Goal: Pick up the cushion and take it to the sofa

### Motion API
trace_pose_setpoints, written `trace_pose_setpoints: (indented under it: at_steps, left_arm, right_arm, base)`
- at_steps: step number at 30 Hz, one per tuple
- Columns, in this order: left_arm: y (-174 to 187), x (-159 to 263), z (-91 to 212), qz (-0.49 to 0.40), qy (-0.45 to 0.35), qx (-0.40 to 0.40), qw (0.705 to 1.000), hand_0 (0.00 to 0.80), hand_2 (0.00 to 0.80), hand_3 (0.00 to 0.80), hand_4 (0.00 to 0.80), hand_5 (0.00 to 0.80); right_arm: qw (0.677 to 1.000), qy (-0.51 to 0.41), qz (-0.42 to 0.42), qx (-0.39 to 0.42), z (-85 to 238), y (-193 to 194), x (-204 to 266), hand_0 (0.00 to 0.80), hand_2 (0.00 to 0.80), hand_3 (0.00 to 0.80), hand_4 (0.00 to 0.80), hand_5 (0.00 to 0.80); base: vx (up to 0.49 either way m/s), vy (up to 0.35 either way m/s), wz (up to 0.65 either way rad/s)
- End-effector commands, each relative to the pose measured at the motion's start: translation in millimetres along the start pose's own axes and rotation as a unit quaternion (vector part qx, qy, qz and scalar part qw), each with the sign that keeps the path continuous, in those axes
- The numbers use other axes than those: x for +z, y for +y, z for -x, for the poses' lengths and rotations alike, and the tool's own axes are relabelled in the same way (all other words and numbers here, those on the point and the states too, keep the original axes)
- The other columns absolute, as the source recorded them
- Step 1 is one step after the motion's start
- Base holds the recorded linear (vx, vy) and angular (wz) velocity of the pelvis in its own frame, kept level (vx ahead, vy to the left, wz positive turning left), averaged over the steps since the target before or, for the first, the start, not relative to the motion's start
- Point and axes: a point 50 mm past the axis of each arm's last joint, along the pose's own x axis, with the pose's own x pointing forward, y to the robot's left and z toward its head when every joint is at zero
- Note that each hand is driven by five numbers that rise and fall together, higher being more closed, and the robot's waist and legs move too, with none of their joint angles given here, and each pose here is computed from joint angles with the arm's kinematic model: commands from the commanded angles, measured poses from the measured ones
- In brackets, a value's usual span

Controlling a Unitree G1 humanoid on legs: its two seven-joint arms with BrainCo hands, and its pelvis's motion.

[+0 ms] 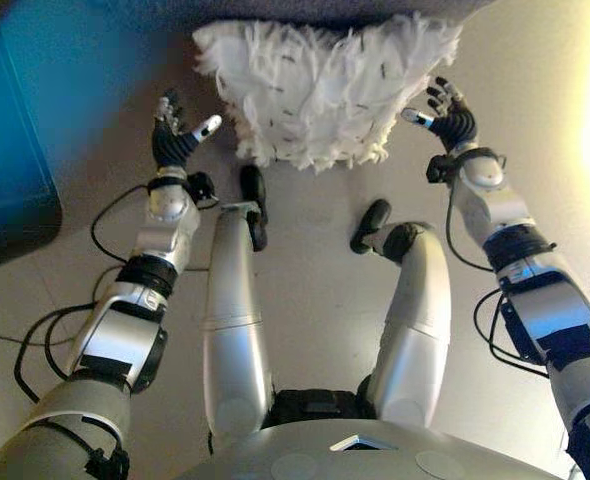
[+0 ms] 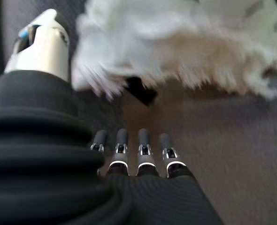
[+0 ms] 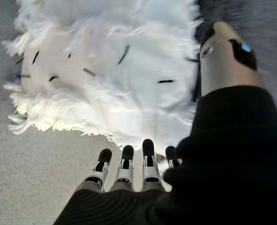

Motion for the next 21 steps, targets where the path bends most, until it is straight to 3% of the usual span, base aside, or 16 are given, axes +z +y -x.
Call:
trace_pose_setpoints:
  at_steps: [1, 7, 15, 21]
  left_arm:
    - [13, 5, -6, 0.021, 0.002, 0.049, 0.999, 0.000, 0.000, 0.000, 0.000, 0.000]
    - [7, 15, -14, 0.013, 0.003, -0.003, 1.000, 0.000, 0.000, 0.000, 0.000, 0.000]
    - [-20, 49, -36, 0.066, 0.029, -0.128, 0.989, 0.000, 0.000, 0.000, 0.000, 0.000]
    - [-29, 63, -45, 0.016, 0.042, -0.150, 0.988, 0.000, 0.000, 0.000, 0.000, 0.000]
  right_arm:
    - [1.000, -0.019, -0.005, -0.014, -4, -14, 18, 0.000, 0.000, 0.000, 0.000, 0.000]
    - [0.999, -0.014, -0.032, -0.014, -10, -15, 29, 0.000, 0.000, 0.000, 0.000, 0.000]
    - [0.998, 0.018, -0.056, 0.025, -18, -15, 38, 0.000, 0.000, 0.000, 0.000, 0.000]
    - [0.998, 0.030, -0.042, 0.038, -23, -8, 46, 0.000, 0.000, 0.000, 0.000, 0.000]
  base:
    - [0.102, -0.025, 0.13]
    - [0.086, -0.010, 0.01]
    - [0.071, 0.033, 0.00]
    - [0.052, 0.033, 0.00]
